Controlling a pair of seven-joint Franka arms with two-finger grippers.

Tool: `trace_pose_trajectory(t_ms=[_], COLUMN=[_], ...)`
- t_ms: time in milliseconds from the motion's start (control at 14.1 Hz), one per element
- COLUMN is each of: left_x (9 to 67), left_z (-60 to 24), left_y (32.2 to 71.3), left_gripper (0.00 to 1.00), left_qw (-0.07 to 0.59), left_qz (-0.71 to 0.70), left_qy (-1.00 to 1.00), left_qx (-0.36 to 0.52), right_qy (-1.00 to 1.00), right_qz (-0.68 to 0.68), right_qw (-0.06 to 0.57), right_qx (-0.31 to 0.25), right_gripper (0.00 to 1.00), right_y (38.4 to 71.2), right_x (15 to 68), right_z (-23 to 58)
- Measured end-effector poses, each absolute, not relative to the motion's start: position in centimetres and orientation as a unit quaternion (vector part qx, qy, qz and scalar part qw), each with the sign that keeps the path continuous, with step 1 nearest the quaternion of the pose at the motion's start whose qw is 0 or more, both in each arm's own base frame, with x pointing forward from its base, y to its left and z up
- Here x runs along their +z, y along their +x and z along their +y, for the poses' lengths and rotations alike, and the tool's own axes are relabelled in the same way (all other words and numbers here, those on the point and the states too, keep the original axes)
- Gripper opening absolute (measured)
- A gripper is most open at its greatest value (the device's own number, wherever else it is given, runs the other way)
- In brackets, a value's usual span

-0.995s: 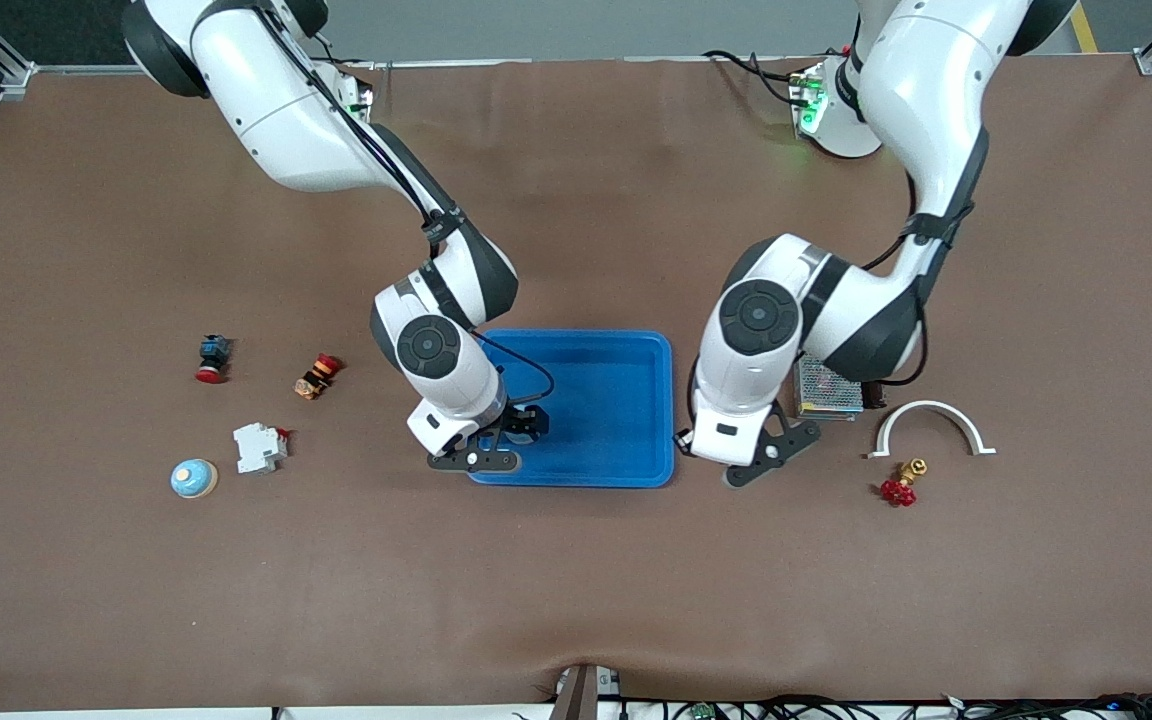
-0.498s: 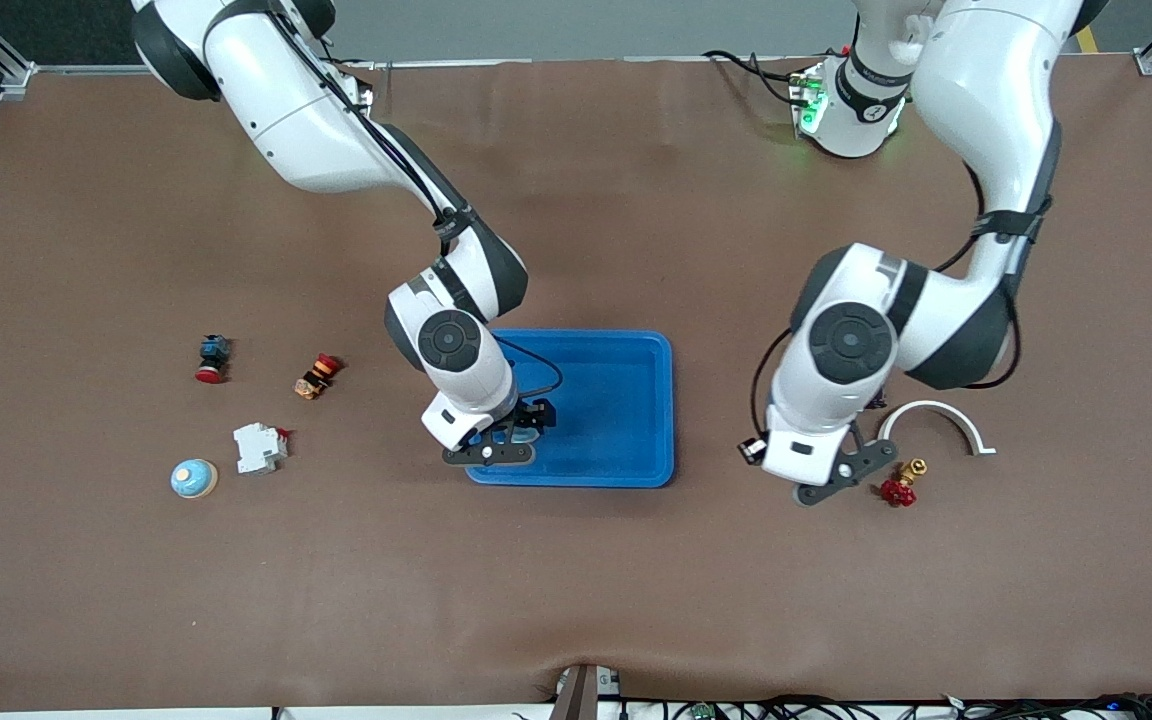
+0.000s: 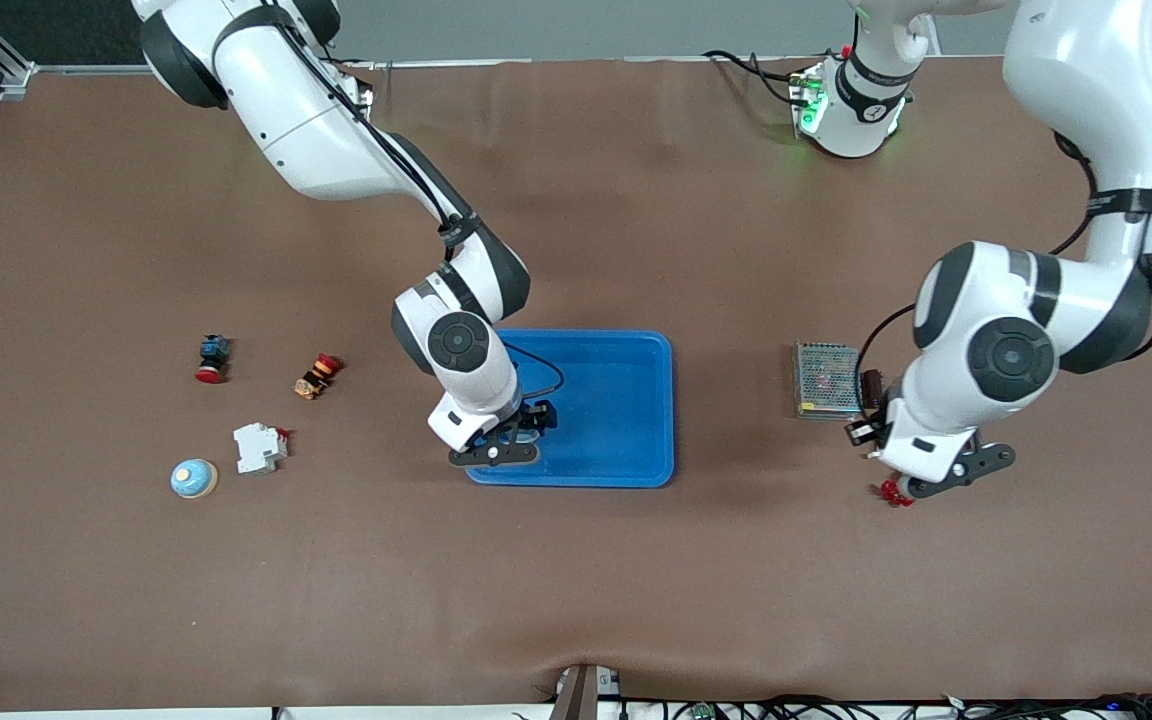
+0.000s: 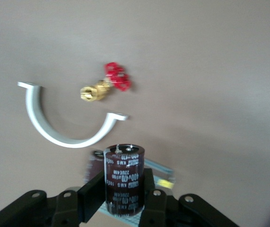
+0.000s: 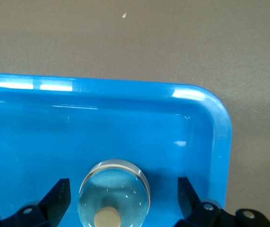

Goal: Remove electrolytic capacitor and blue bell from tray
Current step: 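Grasp the second bell with the right gripper while the left gripper carries capacitor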

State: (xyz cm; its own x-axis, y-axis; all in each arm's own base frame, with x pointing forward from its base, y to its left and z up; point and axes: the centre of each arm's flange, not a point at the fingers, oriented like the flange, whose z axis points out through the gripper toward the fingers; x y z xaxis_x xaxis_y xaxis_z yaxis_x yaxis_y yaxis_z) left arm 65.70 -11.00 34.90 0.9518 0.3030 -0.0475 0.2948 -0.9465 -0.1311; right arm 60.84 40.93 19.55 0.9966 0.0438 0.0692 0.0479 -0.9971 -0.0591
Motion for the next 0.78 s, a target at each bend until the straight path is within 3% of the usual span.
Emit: trace_pose_trajectory(t_ms=[782], left_x=[30.7], left_z=[5.0], left_y=[65.0], left_gripper=[0.35], left_qw=[0.046], left_qz=[-0.093], left_qy=[-0.991], left_qx=[0.080], right_qy=[-0.999], right_qz=[-0.029], right_qw=[0.027], right_qx=[-0.033], right_gripper=[1.00], right_y=[60.5], right_x=[18.4], right_z=[41.2])
